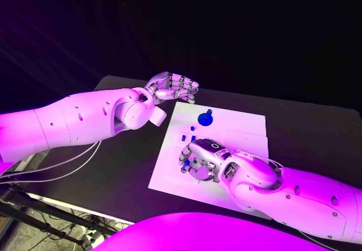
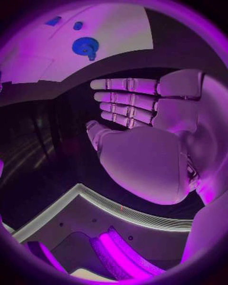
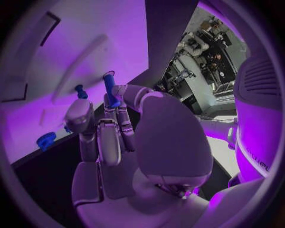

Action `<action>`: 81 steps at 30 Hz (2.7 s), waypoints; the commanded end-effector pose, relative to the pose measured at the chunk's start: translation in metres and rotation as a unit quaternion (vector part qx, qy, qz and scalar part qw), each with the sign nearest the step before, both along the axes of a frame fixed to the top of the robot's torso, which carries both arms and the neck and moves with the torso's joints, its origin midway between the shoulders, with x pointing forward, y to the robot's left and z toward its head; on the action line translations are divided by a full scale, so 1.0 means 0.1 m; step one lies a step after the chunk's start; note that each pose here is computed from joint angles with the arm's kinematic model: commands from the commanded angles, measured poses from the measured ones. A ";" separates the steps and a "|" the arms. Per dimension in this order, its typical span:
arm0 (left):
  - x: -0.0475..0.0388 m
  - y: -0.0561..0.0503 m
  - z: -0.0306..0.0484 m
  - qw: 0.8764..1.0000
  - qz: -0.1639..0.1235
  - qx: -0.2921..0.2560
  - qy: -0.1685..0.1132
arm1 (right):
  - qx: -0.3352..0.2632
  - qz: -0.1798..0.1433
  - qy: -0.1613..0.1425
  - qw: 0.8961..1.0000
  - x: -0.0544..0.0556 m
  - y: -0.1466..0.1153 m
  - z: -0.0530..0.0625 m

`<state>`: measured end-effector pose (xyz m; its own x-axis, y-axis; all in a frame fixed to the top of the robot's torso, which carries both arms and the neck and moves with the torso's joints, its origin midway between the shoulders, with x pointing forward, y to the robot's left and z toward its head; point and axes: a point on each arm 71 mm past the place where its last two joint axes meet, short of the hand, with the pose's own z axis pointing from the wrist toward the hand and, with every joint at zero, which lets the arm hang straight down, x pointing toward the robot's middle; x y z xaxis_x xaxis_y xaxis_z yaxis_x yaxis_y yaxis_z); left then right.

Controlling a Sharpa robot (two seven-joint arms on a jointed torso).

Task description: Assemble the parts on the task board

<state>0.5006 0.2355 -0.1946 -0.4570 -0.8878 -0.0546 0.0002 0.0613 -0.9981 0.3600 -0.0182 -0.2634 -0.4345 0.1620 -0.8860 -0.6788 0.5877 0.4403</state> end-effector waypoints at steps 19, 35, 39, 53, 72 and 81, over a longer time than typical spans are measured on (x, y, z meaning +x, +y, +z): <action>-0.003 -0.02 0.009 1.000 -0.008 -0.004 0.001 | -0.011 0.014 0.004 1.000 -0.05 0.02 -0.04; -0.004 -0.02 0.007 1.000 -0.009 -0.003 0.002 | -0.005 0.004 -0.011 1.000 -0.04 0.00 -0.03; -0.005 -0.02 0.007 1.000 -0.009 -0.003 0.002 | -0.011 0.005 -0.011 1.000 -0.04 0.01 -0.04; -0.007 -0.02 0.007 1.000 -0.010 -0.003 0.002 | -0.060 0.030 -0.025 0.997 -0.09 0.06 -0.12; -0.008 -0.01 0.007 1.000 -0.010 -0.003 0.003 | -0.044 0.031 -0.022 0.998 -0.09 0.04 -0.12; -0.009 -0.01 0.006 1.000 -0.011 -0.003 0.004 | -0.033 0.025 -0.023 0.999 -0.08 0.02 -0.11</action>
